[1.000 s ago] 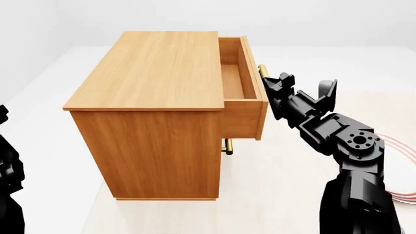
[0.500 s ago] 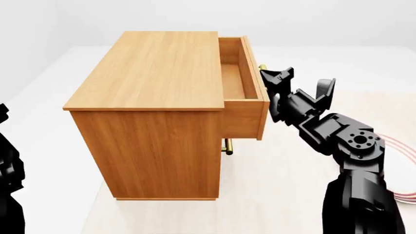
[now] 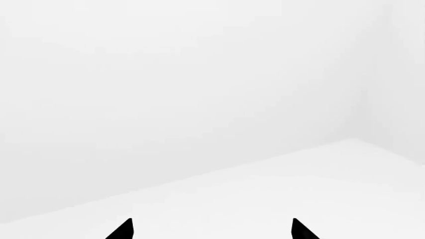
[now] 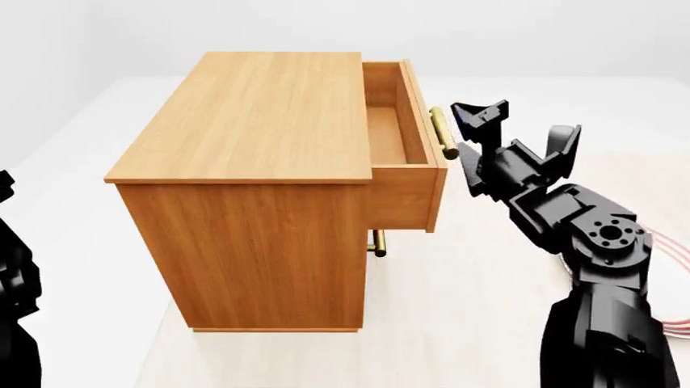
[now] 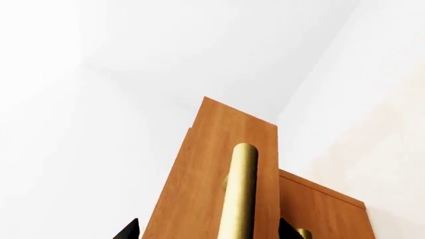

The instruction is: Open the top drawer of the cabinet and put the bowl in it.

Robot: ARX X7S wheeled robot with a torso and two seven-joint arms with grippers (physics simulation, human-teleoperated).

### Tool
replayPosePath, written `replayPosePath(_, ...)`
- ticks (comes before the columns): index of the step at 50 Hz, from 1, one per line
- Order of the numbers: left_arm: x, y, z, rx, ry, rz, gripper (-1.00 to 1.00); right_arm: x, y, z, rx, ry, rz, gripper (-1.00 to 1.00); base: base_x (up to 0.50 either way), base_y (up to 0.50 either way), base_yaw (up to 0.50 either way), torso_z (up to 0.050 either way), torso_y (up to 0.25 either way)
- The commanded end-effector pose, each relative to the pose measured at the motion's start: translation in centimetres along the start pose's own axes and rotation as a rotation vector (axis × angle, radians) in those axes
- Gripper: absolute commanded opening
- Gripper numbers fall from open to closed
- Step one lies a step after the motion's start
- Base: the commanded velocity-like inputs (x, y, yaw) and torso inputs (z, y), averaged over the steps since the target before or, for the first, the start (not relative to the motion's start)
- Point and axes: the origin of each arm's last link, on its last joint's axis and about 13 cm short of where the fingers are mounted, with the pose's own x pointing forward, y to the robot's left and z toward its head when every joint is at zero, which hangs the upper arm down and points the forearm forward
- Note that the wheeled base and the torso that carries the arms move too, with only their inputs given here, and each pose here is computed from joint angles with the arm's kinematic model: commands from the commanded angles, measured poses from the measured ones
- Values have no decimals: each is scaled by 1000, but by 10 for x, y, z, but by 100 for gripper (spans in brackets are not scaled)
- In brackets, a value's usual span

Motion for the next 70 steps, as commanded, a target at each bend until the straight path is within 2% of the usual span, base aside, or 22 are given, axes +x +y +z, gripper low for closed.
replayPosePath(1,0,0,-1,1,1,3,100,-7,13,18,-37,-80,-7,100,0,0,0,0,0)
replayPosePath(6,0,1,-1,2,1,4,100,-14,32,31,-138,-119,-27,100,0,0,0,0,0)
replayPosePath(9,0,2,-1,0,2,5,100,-20,55,42,-249,-164,-39,100,0,0,0,0,0)
replayPosePath(11,1,2,-1,-1,2,6,100,-22,73,47,-322,-190,-38,100,0,0,0,0,0)
replayPosePath(16,1,3,-1,-5,2,7,100,-22,133,54,-567,-212,-19,100,0,0,0,0,0)
replayPosePath(20,2,3,0,-8,0,8,100,-20,179,53,-802,-216,-22,100,0,0,0,0,0)
replayPosePath(25,2,5,-2,-11,4,11,100,-15,222,45,-1015,-168,-33,100,0,0,0,0,0)
replayPosePath(28,1,5,-4,-10,6,9,100,-11,235,39,-1084,-106,-49,100,0,0,0,0,0)
replayPosePath(35,1,5,-5,-9,11,4,100,-1,240,22,-1142,142,-154,100,0,0,0,0,0)
replayPosePath(39,0,5,-6,-9,10,-1,100,3,237,15,-1123,278,-225,100,0,0,0,0,0)
replayPosePath(43,-1,4,-8,-5,13,-5,100,6,234,14,-1083,356,-280,100,0,0,0,0,0)
replayPosePath(46,-1,4,-9,-3,15,-6,100,6,232,14,-1086,406,-322,100,0,0,0,0,0)
replayPosePath(58,-1,5,-9,-5,18,-5,100,8,237,15,-1155,444,-418,100,0,0,0,0,0)
replayPosePath(70,-2,2,-9,-4,19,-14,100,13,227,11,-1176,490,-454,100,0,0,0,0,0)
